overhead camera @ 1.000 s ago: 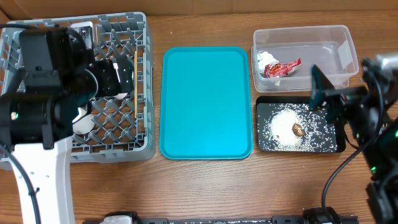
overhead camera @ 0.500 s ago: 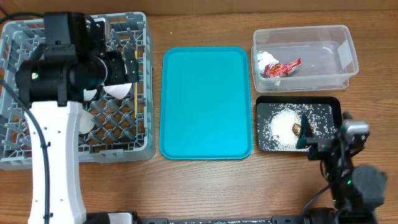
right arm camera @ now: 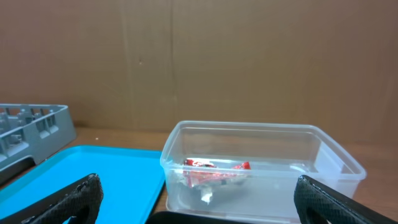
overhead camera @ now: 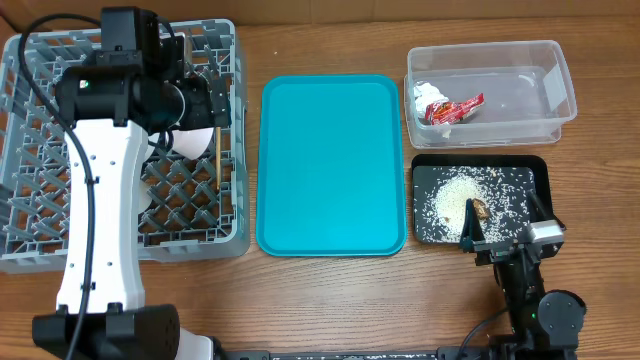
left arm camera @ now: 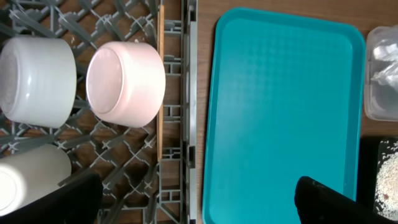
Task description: Sort waste into correct bins and load items into the dishwasher
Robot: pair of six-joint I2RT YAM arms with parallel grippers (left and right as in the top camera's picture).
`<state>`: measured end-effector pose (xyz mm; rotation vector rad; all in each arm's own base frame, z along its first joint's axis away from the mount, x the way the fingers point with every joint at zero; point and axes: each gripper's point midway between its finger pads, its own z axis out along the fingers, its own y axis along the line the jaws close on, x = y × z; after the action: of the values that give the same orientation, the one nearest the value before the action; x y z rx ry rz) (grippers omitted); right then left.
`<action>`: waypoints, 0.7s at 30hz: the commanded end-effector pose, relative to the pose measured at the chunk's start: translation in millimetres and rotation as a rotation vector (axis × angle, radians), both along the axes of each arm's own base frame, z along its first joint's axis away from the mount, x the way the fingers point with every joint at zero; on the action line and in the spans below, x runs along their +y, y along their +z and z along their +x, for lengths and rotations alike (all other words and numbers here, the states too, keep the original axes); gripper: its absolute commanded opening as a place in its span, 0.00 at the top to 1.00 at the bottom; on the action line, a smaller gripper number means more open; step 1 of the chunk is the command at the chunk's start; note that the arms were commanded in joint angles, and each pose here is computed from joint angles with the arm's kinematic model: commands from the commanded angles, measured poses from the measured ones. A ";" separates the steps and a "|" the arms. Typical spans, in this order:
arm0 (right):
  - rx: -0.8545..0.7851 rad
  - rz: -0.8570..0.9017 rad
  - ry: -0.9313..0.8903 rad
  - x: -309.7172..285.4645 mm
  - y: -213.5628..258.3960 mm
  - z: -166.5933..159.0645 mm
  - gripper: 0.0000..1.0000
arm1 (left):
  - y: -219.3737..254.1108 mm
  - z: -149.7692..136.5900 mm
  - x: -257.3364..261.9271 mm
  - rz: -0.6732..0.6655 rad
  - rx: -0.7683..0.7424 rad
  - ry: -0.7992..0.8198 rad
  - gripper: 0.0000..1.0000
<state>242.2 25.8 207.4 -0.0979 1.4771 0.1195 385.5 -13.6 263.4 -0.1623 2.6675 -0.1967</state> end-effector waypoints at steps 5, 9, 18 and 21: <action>0.078 -0.004 0.013 2.1 -28.5 2.3 0.00 | -23.2 8.5 -0.3 -0.010 0.064 0.012 0.00; 0.108 -0.004 0.012 2.0 -35.7 2.5 0.00 | -30.5 10.9 -0.3 -0.011 0.084 0.012 0.00; 0.108 -0.004 0.012 2.0 -35.7 2.5 0.00 | -32.5 11.6 -0.3 -0.011 0.089 0.012 0.00; 0.108 -0.004 0.012 2.0 -35.7 2.5 0.00 | -32.3 11.6 -0.6 -0.021 0.088 0.011 0.00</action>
<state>244.6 27.3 174.6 -0.1019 1.5839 0.1306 396.7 -13.4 232.6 -0.1745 2.7500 -0.1960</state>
